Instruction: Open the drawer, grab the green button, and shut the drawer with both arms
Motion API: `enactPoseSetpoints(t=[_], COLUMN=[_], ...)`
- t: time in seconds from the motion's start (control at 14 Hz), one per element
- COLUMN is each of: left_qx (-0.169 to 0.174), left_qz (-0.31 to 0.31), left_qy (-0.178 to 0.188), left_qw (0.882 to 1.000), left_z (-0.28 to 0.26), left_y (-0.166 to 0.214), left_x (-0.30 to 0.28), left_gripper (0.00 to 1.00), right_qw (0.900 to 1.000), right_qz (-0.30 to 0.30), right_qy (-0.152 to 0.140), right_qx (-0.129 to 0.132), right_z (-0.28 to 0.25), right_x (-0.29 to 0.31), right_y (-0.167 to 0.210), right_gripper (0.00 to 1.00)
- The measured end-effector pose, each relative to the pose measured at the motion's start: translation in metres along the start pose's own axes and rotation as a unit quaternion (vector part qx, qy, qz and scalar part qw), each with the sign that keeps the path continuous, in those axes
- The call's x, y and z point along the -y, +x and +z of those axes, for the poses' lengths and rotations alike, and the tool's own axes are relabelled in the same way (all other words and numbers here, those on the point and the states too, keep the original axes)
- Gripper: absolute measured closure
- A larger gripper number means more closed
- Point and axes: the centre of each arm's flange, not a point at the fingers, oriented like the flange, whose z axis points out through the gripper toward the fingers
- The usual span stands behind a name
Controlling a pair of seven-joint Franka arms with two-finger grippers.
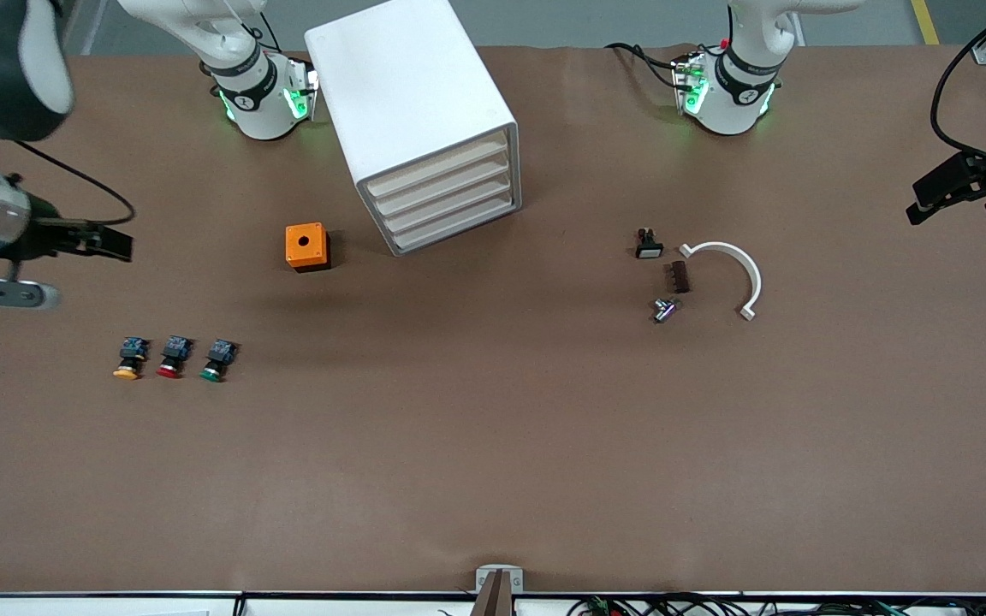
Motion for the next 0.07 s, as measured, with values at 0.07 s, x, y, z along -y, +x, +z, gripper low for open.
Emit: enactPoseSetpoints(t=[0.07], left_qx=[0.001], left_qz=[0.0], left_qy=[0.0], left_qw=[1.0], left_z=[0.0001], left_y=[-0.0001], left_x=[0.0], left_gripper=[0.0], right_qw=[1.0], right_qz=[-0.002], right_qy=[0.009], right_qx=[-0.002], right_z=[-0.0046], right_x=[-0.0179], right_y=[-0.0014], right_gripper=[0.0])
